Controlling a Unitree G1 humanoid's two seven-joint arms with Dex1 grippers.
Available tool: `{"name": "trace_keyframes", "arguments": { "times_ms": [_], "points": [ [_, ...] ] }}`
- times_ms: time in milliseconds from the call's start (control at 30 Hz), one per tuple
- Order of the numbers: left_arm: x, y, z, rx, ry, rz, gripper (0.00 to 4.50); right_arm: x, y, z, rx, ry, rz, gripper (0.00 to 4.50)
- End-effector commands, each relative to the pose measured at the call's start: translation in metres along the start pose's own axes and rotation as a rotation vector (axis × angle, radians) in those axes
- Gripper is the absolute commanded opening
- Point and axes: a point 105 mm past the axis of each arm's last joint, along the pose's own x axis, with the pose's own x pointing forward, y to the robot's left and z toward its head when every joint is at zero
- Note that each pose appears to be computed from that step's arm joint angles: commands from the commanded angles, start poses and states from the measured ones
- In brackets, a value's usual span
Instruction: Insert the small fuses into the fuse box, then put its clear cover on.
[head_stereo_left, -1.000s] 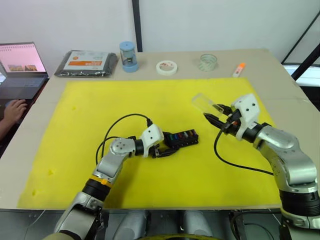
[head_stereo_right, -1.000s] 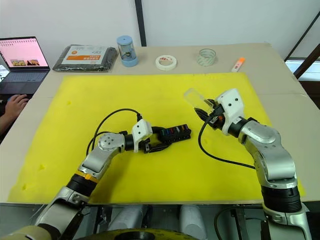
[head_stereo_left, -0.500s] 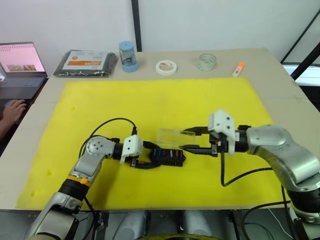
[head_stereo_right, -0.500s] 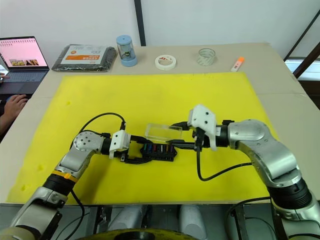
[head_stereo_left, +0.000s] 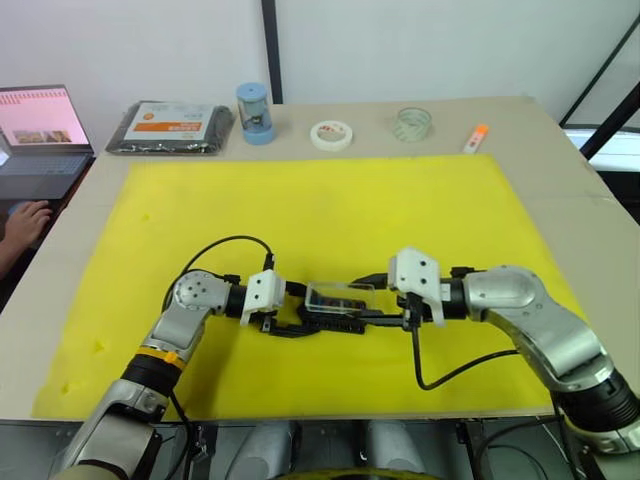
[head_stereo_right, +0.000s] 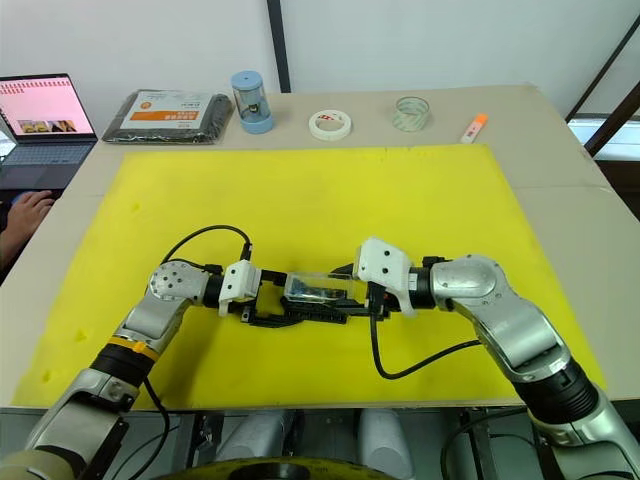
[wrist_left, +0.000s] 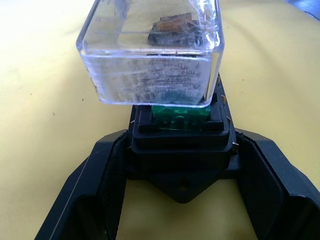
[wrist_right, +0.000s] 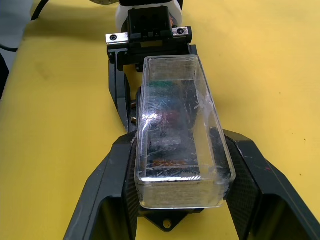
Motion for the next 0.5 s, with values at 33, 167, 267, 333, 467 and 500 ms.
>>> {"name": "trace_keyframes", "arguments": {
  "times_ms": [33,167,267,333,467,500],
  "points": [
    [-0.0010,0.0013,0.0007,0.005,0.007,0.005,2.74,0.0029,0.0030,0.0023,-0.011,-0.009,0.002,1.89],
    [-0.0025,0.0034,0.0015,0.007,0.011,0.006,2.74,0.0061,0.0058,0.0015,0.030,-0.024,0.014,1.89],
    [-0.0036,0.0037,0.0013,0.007,0.015,0.005,2.74,0.0078,0.0073,0.0024,0.055,-0.042,0.017,1.89],
    [-0.0039,0.0036,0.0012,0.007,0.016,0.005,2.74,0.0083,0.0072,0.0028,0.056,-0.043,0.015,1.89],
    [-0.0043,0.0035,0.0015,0.007,0.018,0.004,2.74,0.0089,0.0050,-0.0018,0.052,-0.025,0.009,1.89],
    [-0.0044,0.0036,0.0017,0.007,0.018,0.004,2.74,0.0090,0.0050,-0.0030,0.052,-0.021,0.010,1.89]
  ]
}}
